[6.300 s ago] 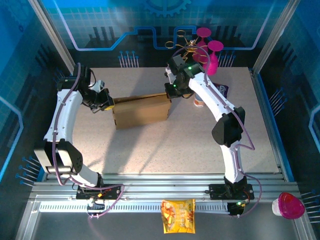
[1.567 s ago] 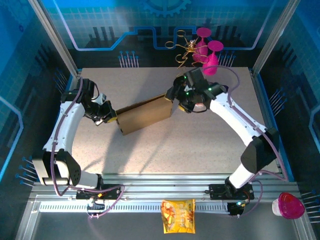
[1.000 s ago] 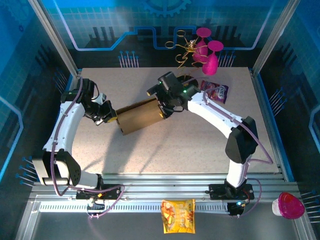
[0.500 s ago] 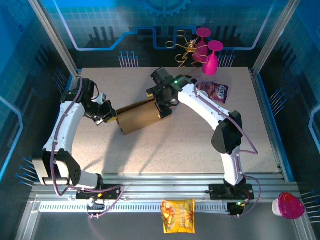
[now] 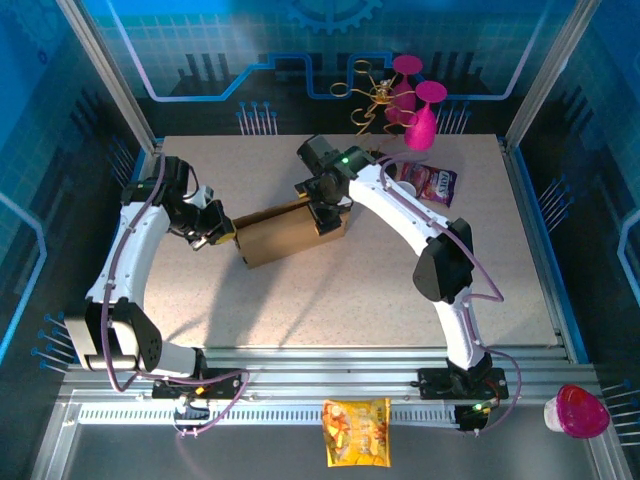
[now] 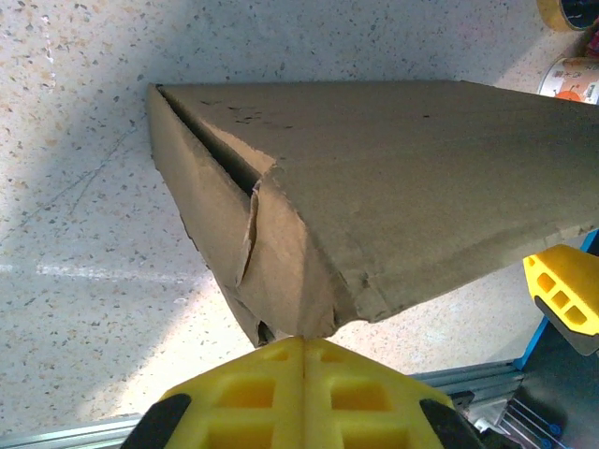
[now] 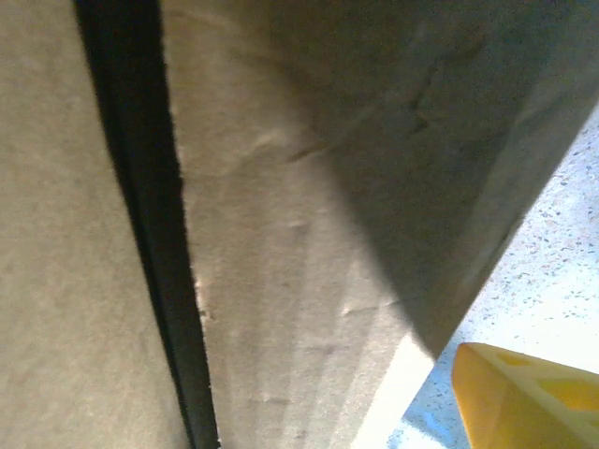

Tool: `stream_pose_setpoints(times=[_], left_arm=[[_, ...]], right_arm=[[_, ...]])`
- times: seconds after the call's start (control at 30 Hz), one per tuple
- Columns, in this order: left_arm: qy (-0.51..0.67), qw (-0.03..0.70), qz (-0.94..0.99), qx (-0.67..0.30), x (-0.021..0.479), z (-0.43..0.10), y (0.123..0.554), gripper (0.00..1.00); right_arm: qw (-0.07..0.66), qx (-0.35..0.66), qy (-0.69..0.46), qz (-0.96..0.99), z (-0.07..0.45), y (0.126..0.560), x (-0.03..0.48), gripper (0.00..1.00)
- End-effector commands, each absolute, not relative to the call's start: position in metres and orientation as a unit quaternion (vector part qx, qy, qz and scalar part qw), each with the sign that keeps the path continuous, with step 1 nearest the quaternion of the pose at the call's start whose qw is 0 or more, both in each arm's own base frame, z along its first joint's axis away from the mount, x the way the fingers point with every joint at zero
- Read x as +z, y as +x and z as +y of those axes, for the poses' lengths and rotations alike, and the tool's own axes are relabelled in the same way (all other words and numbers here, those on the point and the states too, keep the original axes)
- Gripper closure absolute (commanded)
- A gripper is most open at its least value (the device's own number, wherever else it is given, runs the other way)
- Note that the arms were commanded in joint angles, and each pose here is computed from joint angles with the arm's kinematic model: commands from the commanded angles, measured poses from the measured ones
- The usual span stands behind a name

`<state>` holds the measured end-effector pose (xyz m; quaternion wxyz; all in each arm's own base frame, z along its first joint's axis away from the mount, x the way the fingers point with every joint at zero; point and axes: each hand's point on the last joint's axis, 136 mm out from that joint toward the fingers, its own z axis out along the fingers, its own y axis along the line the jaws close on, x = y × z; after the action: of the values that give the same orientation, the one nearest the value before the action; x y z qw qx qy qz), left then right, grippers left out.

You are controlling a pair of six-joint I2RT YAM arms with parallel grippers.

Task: Fold the paper box

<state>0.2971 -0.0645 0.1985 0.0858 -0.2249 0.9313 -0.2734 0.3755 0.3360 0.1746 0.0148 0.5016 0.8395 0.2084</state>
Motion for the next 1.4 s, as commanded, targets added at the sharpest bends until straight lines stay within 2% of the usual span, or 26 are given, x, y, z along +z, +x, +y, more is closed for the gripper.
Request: stream_pose_setpoints(times=[0.0,0.1,0.37,0.67,0.77,0.8,0.87,0.97,1.13,1.2,1.37], left_arm=[[-0.222,0.097,0.923,-0.300,0.214,-0.074,0.302,1.00],[-0.226,0.097,0.919,-0.309,0.219,-0.077,0.301,1.00],[-0.241,0.095,0.904,-0.341,0.227,-0.086,0.301,1.00],[-0.248,0.093,0.898,-0.352,0.231,-0.089,0.300,1.00],[-0.246,0.100,0.909,-0.322,0.233,-0.081,0.295,1.00],[-0.244,0.109,0.915,-0.302,0.235,-0.075,0.293,0.95],[-0.233,0.131,0.928,-0.261,0.241,-0.064,0.289,0.76],[-0.199,0.155,0.947,-0.202,0.245,-0.051,0.282,0.64],[-0.124,0.151,0.964,-0.180,0.226,-0.061,0.273,0.58],[-0.087,0.146,0.975,-0.144,0.212,-0.059,0.268,0.55],[-0.055,0.149,0.983,-0.090,0.197,-0.046,0.274,0.54]], right_arm=[[0.019,0.172,0.516,0.839,0.327,0.370,0.166,0.23],[0.019,0.169,0.516,0.839,0.325,0.369,0.164,0.30],[0.019,0.163,0.516,0.841,0.324,0.367,0.159,0.37],[0.015,0.163,0.514,0.842,0.325,0.366,0.156,0.39],[0.015,0.165,0.515,0.841,0.325,0.365,0.156,0.39],[0.015,0.165,0.515,0.841,0.325,0.366,0.156,0.39],[0.017,0.167,0.516,0.840,0.324,0.367,0.157,0.39],[0.018,0.170,0.515,0.840,0.325,0.368,0.158,0.39],[0.018,0.172,0.516,0.839,0.326,0.370,0.158,0.39],[0.019,0.174,0.515,0.839,0.326,0.371,0.159,0.39],[0.018,0.173,0.515,0.839,0.324,0.371,0.159,0.39]])
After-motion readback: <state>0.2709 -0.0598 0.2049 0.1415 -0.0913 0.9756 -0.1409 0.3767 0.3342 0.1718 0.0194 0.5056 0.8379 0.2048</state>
